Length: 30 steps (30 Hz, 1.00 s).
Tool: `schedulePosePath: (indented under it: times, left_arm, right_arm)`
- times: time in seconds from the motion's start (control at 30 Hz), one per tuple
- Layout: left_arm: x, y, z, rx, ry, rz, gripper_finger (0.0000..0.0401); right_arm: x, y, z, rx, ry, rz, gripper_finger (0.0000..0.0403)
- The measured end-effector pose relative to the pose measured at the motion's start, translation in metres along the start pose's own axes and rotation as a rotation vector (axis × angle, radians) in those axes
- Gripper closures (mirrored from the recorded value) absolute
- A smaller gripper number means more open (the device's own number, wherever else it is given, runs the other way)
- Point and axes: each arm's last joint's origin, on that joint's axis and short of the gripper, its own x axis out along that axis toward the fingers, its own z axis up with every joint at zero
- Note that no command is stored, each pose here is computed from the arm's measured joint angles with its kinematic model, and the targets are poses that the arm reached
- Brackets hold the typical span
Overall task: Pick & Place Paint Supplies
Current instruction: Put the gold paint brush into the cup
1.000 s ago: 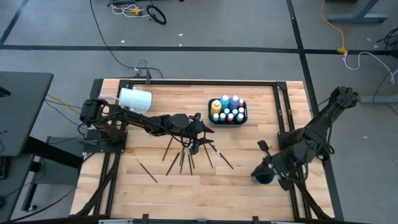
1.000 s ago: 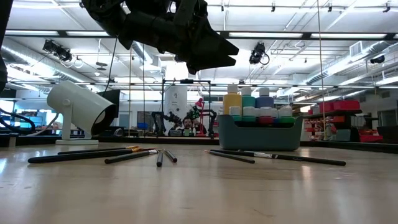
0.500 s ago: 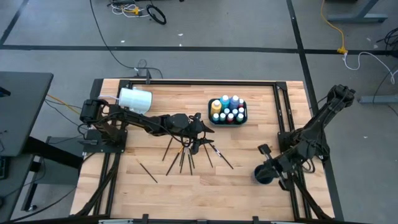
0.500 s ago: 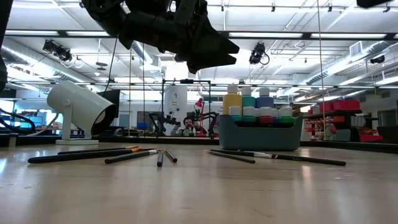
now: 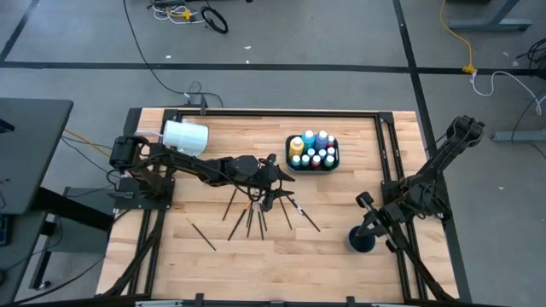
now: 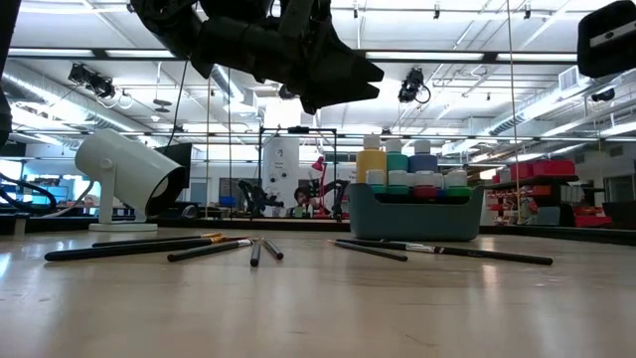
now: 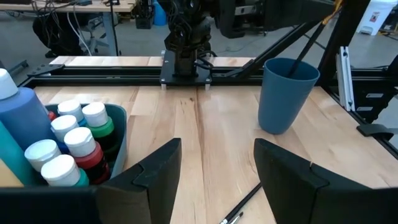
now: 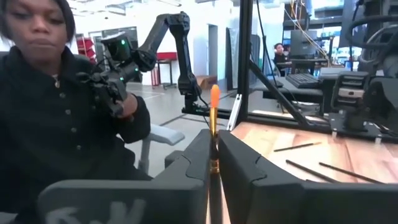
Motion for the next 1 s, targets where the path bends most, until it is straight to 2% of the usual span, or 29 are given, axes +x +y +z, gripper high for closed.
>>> schedulePosePath:
  times: [0.23, 0.47, 0.7, 1.0]
  left_arm:
    - [0.0, 0.0, 0.0, 0.004, 0.0, 0.0, 0.0191]
    - [0.0, 0.0, 0.0, -0.02, 0.001, 0.0, 0.0191]
    - [0.0, 0.0, 0.0, -0.02, 0.001, 0.0, 0.0191]
    - [0.0, 0.0, -0.001, -0.02, 0.002, 0.0, 0.0191]
  right_arm:
    - [0.0, 0.0, 0.0, -0.01, 0.005, 0.004, 0.0333]
    - [0.0, 0.0, 0.0, -0.022, -0.004, -0.001, 0.0323]
    - [0.001, -0.007, 0.006, -0.106, -0.051, -0.112, 0.0322]
    - [0.002, -0.012, 0.006, -0.017, -0.059, -0.153, 0.0325]
